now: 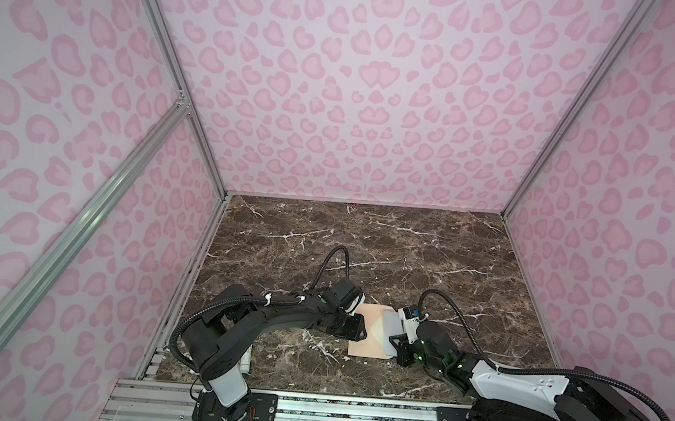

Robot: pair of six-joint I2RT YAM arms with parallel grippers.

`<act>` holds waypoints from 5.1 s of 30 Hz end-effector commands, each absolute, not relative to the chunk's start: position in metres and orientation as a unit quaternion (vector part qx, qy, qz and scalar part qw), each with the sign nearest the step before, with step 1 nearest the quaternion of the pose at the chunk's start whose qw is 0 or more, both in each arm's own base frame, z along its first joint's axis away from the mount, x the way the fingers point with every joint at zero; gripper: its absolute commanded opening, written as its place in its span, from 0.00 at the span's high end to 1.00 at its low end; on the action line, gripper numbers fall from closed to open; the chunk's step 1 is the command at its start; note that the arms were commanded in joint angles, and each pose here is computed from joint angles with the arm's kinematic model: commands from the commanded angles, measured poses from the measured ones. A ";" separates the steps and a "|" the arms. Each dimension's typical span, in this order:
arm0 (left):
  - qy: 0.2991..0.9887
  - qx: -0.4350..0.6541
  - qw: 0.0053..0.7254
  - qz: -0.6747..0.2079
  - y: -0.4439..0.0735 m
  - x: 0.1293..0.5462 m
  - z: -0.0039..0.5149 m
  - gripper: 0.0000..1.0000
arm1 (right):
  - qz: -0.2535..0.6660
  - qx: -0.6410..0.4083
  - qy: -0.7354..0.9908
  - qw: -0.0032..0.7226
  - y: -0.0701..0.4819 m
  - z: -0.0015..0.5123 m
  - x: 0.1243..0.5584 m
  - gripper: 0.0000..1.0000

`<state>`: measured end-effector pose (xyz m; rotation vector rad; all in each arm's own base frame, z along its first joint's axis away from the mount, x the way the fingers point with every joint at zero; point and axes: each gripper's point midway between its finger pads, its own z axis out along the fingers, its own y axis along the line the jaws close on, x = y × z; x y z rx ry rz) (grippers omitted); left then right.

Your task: Place the letter into the envelope and seal it

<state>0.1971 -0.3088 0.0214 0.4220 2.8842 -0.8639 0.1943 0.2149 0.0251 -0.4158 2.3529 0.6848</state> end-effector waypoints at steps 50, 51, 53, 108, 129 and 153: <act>0.965 0.146 0.019 -0.218 -0.285 0.187 -0.003 0.61 | 0.324 0.012 0.916 0.235 0.206 0.045 0.231 0.65; 0.965 0.146 0.020 -0.217 -0.284 0.187 -0.003 0.61 | 0.326 0.013 0.916 0.233 0.206 0.045 0.233 0.65; 0.965 0.146 0.019 -0.217 -0.284 0.187 -0.003 0.61 | 0.327 0.015 0.916 0.231 0.207 0.046 0.236 0.65; 0.967 0.143 0.017 -0.209 -0.280 0.188 -0.011 0.62 | 0.239 0.171 0.938 0.182 0.155 0.029 0.204 1.00; 0.965 0.146 0.016 -0.215 -0.281 0.186 -0.012 0.61 | 0.235 0.171 0.939 0.184 0.164 0.030 0.216 1.00; 0.965 0.155 0.015 -0.210 -0.277 0.186 -0.012 0.61 | 0.204 0.092 0.954 0.200 0.171 0.041 0.229 1.00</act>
